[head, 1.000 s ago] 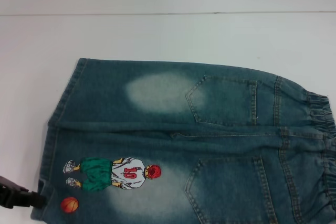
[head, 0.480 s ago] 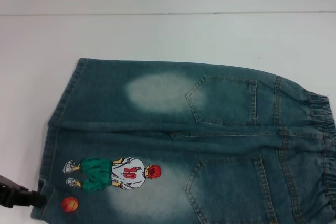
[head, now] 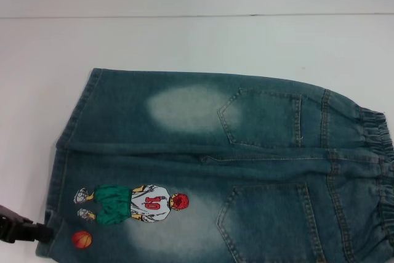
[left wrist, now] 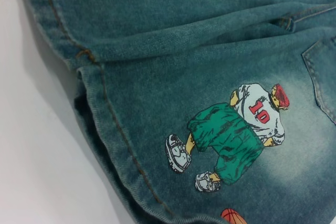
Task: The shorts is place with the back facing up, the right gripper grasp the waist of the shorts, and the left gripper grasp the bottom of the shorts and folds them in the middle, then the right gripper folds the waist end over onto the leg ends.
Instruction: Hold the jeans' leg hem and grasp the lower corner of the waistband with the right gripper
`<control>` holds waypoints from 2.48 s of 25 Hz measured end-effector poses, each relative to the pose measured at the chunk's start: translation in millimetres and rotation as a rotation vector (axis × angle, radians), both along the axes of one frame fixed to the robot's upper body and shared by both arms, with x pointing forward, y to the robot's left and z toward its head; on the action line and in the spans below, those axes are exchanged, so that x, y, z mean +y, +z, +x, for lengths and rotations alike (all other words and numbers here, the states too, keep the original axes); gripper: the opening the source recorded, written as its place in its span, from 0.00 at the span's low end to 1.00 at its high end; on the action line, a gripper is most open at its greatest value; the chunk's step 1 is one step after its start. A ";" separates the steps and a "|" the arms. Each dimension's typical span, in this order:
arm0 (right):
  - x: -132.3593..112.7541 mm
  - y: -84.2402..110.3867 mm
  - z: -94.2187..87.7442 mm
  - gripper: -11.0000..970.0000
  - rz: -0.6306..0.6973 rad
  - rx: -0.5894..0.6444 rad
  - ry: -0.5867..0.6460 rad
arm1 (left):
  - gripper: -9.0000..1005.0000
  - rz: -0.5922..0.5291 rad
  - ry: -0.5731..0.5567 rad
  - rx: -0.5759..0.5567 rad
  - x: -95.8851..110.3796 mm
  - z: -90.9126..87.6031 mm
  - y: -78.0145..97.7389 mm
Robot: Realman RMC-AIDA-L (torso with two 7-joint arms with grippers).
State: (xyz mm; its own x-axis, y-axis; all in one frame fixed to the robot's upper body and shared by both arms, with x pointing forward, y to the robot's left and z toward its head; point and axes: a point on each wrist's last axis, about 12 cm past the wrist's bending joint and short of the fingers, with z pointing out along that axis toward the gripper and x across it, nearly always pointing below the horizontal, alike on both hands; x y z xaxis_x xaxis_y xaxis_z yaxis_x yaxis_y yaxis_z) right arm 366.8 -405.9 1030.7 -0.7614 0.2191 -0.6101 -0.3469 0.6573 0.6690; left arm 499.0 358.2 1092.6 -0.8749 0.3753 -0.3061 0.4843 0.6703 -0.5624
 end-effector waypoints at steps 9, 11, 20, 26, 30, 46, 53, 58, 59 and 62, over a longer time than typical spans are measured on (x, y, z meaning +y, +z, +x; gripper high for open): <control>3.8 4.6 11.5 0.91 0.007 -0.033 0.030 | 0.06 0.000 -0.004 -0.004 -1.1 1.8 1.1; 3.9 4.5 11.5 0.91 0.007 -0.032 0.032 | 0.06 0.000 -0.004 -0.005 -1.2 2.1 1.2; 3.4 2.9 7.2 0.91 0.006 -0.015 0.033 | 0.06 0.001 -0.006 -0.007 -1.2 3.1 2.3; 4.8 1.1 6.0 0.91 0.004 0.002 0.051 | 0.06 -0.002 -0.017 -0.006 -3.9 6.2 5.6; 4.9 1.0 6.2 0.90 0.003 0.010 0.055 | 0.06 0.001 -0.018 -0.004 -4.3 7.1 6.2; 6.2 1.9 8.0 0.88 0.002 0.020 0.082 | 0.06 0.002 -0.011 -0.004 -2.8 5.6 5.4; 5.5 3.3 9.5 0.88 0.001 0.017 0.086 | 0.06 -0.001 -0.010 -0.006 -3.3 5.3 4.4; 4.6 3.4 8.6 0.87 0.000 0.017 0.084 | 0.06 -0.003 -0.009 -0.006 -3.5 4.4 3.4; 4.3 3.4 8.2 0.87 -0.001 0.017 0.083 | 0.06 -0.004 -0.008 -0.006 -3.6 4.2 3.2; 4.1 3.1 7.2 0.82 -0.001 0.018 0.082 | 0.06 -0.004 -0.007 -0.006 -3.4 3.9 2.8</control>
State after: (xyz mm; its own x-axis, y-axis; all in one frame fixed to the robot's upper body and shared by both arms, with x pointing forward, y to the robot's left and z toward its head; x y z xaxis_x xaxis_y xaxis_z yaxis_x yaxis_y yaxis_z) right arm 374.0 -401.8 1033.8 -0.7877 0.1553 -0.5961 -0.3872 0.6278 0.6752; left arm 502.9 354.7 1095.4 -0.8704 0.3804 -0.3126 0.4923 0.6646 -0.5621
